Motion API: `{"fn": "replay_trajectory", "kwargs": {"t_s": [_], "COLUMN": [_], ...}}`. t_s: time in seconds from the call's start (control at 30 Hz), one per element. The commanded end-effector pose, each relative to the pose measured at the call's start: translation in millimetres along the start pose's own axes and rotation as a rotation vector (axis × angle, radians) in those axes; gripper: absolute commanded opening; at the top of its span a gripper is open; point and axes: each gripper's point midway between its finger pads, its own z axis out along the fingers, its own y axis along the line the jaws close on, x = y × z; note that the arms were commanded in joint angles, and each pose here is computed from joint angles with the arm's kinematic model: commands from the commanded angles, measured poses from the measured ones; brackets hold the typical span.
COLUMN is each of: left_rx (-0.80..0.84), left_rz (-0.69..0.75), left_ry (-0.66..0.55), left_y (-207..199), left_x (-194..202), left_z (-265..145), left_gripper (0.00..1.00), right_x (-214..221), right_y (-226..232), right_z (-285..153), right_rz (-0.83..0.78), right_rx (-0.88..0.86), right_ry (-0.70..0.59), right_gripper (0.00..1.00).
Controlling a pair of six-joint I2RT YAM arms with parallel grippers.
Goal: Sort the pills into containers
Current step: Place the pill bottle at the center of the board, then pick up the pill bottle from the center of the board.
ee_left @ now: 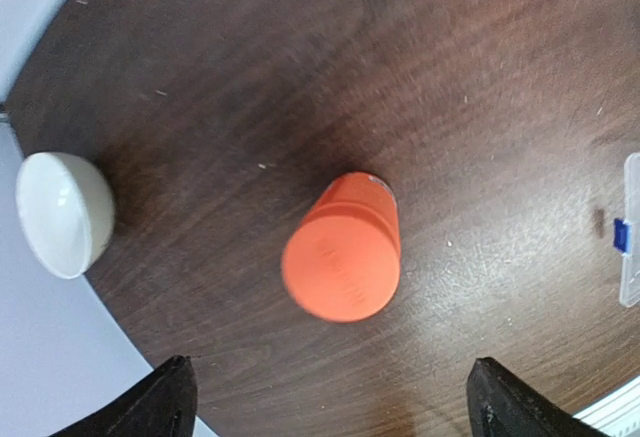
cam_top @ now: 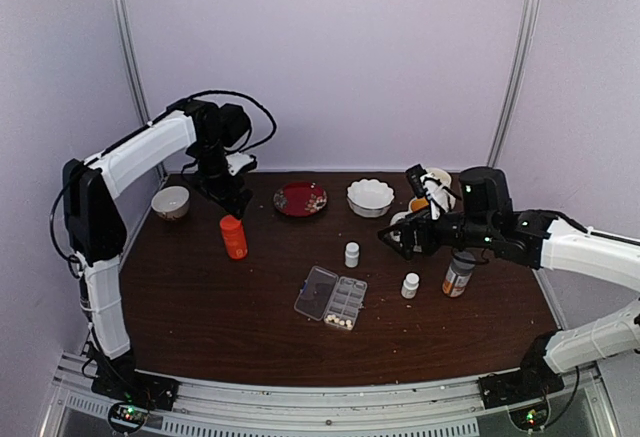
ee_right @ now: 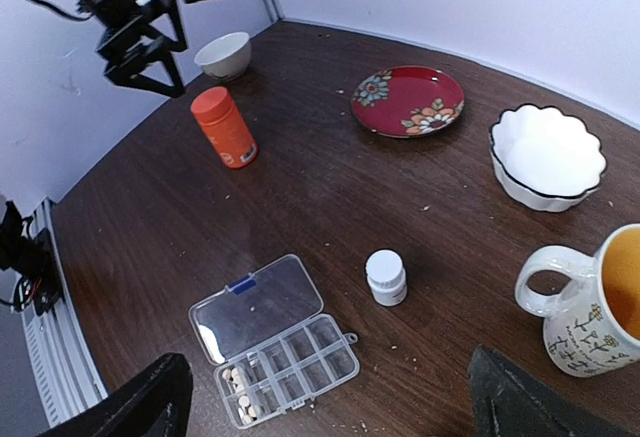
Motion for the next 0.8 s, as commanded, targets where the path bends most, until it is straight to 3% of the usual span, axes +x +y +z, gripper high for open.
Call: {"fn": "replay_trajectory", "kwargs": {"t_s": [0.0,0.07,0.17,0.3,0.43,0.6,0.77], "left_rx": [-0.054,-0.046,-0.072,-0.016,0.066,0.165,0.198], "left_rz": [-0.086,-0.11,-0.178,-0.187,-0.24,-0.274,-0.273], "left_ry": [-0.188,-0.266,-0.367,-0.479,-0.603,-0.782,-0.836], "left_y": [15,16,23,15,3,-10,-15], "left_x": [-12,-14,-11,-9,-6,-3,0], "left_z": [-46,-60,-77,-94,-100,-114,-117], "left_gripper": [0.97,0.98,0.97,0.98,0.97,0.97,0.98], "right_x": [-34,-33,-17,3,7,17,22], "right_y": [-1,13,0,-10,-17,-19,-26], "right_z": [-9,-4,18,43,62,92,114], "right_rz": [0.097,0.082,0.103,0.075,0.062,0.043,0.045], "right_rx": [0.011,-0.082,-0.01,0.102,0.196,0.258,0.305], "right_ry": [-0.077,-0.076,0.064,0.247,0.307,0.392,0.434], "right_gripper": [1.0,1.0,0.99,0.82,0.79,0.69,0.62]}}
